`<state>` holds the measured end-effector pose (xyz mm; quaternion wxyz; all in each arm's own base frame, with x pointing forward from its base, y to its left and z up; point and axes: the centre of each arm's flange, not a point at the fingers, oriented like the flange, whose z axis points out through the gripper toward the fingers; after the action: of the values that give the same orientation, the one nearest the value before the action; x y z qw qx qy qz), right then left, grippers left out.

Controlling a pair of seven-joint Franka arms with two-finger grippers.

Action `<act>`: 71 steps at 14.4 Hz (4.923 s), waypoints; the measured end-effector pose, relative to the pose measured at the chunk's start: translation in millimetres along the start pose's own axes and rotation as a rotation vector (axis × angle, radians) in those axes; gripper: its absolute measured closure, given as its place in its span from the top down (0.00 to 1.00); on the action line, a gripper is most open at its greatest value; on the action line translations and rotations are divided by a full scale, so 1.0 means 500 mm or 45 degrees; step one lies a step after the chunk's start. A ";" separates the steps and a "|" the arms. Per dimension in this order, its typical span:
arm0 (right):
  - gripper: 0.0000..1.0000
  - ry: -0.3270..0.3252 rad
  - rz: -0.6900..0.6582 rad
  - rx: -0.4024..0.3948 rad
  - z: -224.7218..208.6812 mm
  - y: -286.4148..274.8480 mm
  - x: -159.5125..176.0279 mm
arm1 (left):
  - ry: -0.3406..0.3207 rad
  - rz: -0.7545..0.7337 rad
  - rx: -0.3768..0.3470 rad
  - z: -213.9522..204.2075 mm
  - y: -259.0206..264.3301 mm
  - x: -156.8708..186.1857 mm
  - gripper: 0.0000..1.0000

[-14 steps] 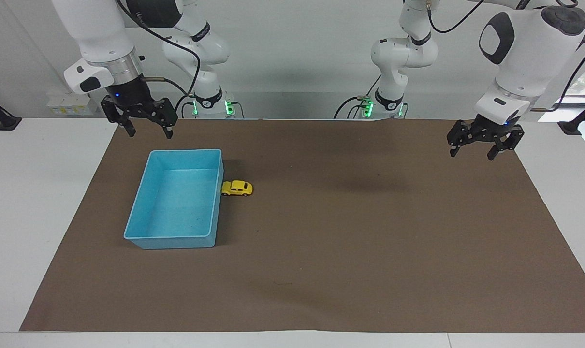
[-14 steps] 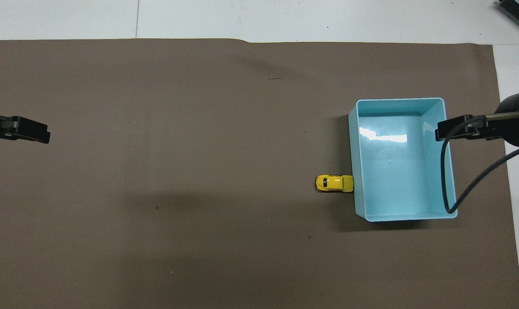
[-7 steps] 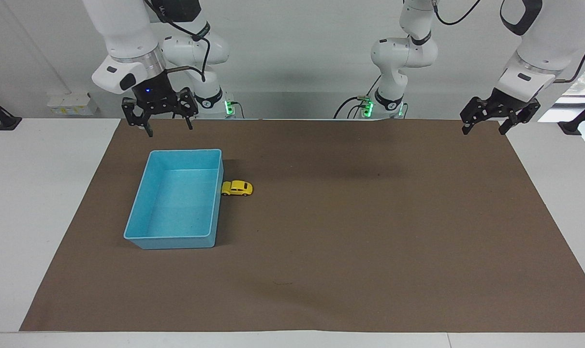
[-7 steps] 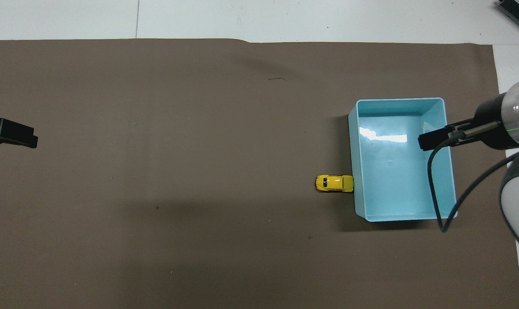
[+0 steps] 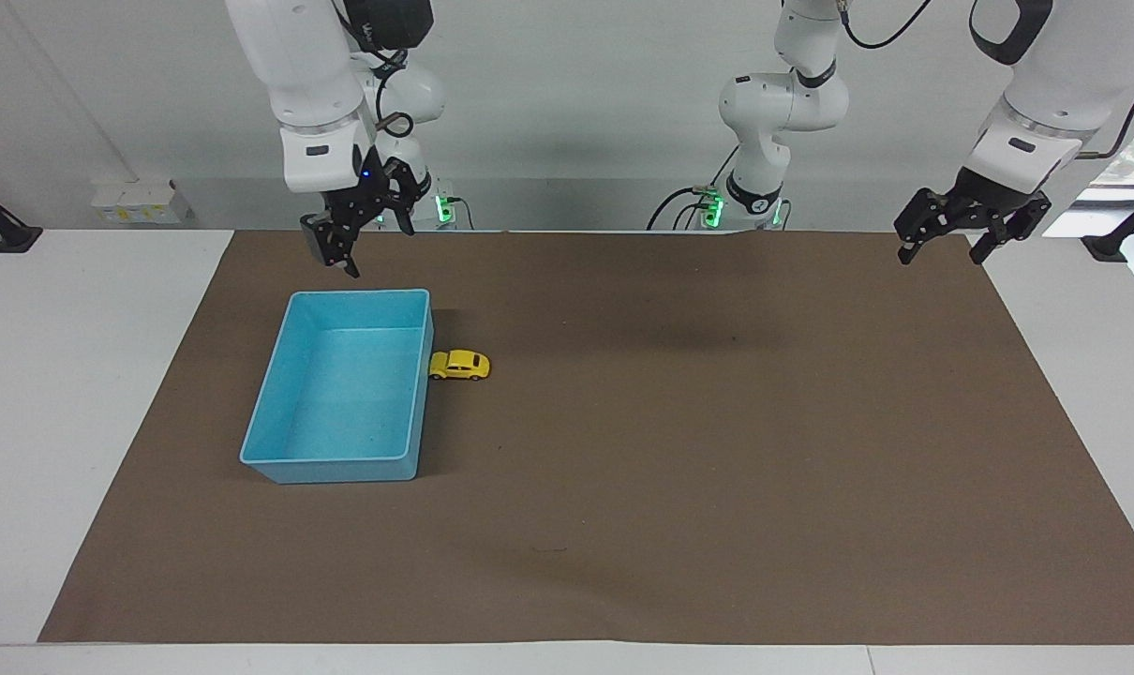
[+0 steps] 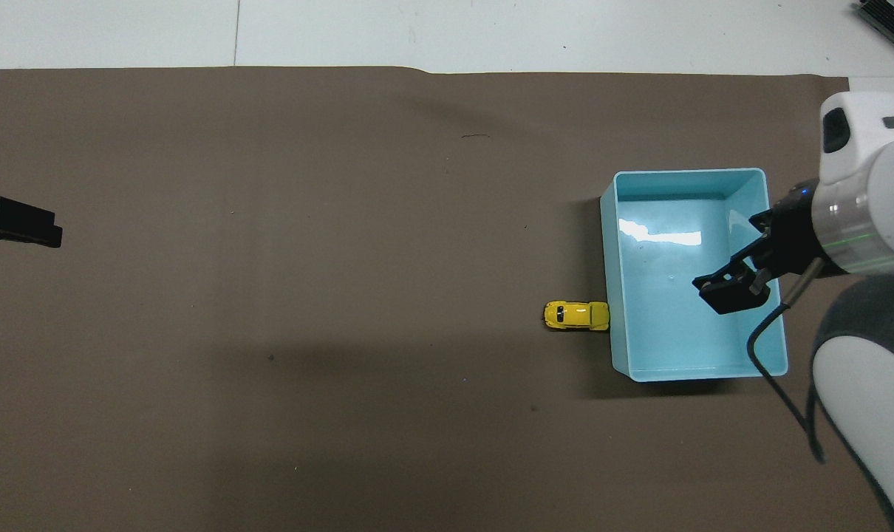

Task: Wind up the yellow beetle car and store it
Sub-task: 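Reach the right gripper down to grasp the yellow car beside the bin, then lift the car with the right gripper and lower it into the bin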

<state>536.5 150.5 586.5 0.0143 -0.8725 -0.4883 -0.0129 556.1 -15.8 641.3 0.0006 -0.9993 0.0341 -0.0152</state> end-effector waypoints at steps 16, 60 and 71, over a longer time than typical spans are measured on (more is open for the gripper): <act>1.00 -0.102 -0.594 -0.038 0.402 -0.053 0.049 | -0.005 0.051 -0.004 0.000 0.007 -0.014 1.00; 0.41 -0.190 -0.606 0.118 0.282 0.082 -0.110 | -0.005 0.051 -0.004 0.000 0.007 -0.014 1.00; 0.41 -0.163 -0.753 0.019 0.412 0.129 -0.276 | -0.019 0.051 -0.005 0.002 0.007 -0.016 1.00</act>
<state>521.0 6.8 375.0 -0.0145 -0.6913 -0.7212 0.0421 547.9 -18.6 639.9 -0.0008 -0.9985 0.0541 -0.0075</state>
